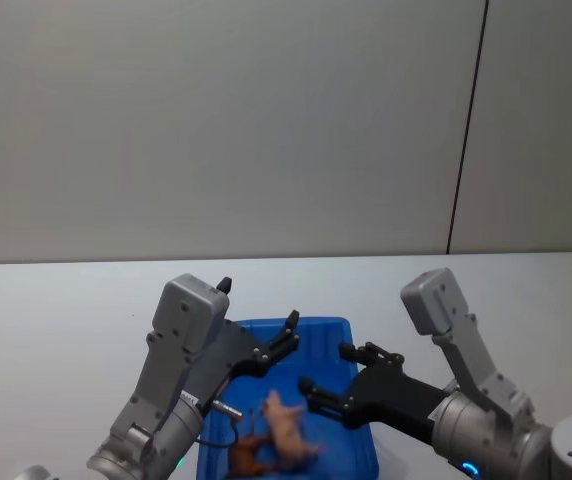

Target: Pick up the two dolls from the table and place them into the box.

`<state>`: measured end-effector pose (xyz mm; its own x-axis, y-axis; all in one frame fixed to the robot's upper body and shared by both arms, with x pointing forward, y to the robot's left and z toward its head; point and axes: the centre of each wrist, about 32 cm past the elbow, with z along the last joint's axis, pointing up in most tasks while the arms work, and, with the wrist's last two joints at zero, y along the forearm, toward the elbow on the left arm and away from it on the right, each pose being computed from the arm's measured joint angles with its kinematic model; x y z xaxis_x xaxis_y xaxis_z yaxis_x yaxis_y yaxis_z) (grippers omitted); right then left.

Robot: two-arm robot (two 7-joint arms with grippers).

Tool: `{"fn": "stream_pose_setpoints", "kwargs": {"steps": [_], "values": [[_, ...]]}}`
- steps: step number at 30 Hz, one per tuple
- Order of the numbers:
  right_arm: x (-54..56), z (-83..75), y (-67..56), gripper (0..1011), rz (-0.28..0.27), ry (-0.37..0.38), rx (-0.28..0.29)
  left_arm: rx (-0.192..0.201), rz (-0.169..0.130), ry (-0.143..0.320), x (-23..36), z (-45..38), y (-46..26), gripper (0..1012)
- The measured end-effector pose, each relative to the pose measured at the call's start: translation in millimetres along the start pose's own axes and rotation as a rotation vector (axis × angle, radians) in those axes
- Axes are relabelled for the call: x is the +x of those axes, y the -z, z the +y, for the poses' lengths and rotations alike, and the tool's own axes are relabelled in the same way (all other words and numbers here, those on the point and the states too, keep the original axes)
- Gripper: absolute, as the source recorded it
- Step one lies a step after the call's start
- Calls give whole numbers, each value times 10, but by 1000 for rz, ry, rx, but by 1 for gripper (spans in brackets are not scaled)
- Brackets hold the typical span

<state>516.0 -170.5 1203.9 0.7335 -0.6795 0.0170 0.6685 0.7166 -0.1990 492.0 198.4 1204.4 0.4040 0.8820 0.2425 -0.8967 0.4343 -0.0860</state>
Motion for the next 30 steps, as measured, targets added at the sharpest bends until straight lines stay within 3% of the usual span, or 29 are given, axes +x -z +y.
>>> {"fn": "stream_pose_setpoints", "kwargs": {"steps": [9,16,30], "values": [[49,-60,20,1001,-26,-14,2,0,0,0,0,0,0,1001],[144,-286,83,1001,-64,3,11,0,0,0,0,0,0,1001],[282,-674,231,1001,-73,44,21,0,0,0,0,0,0,1001]]}}
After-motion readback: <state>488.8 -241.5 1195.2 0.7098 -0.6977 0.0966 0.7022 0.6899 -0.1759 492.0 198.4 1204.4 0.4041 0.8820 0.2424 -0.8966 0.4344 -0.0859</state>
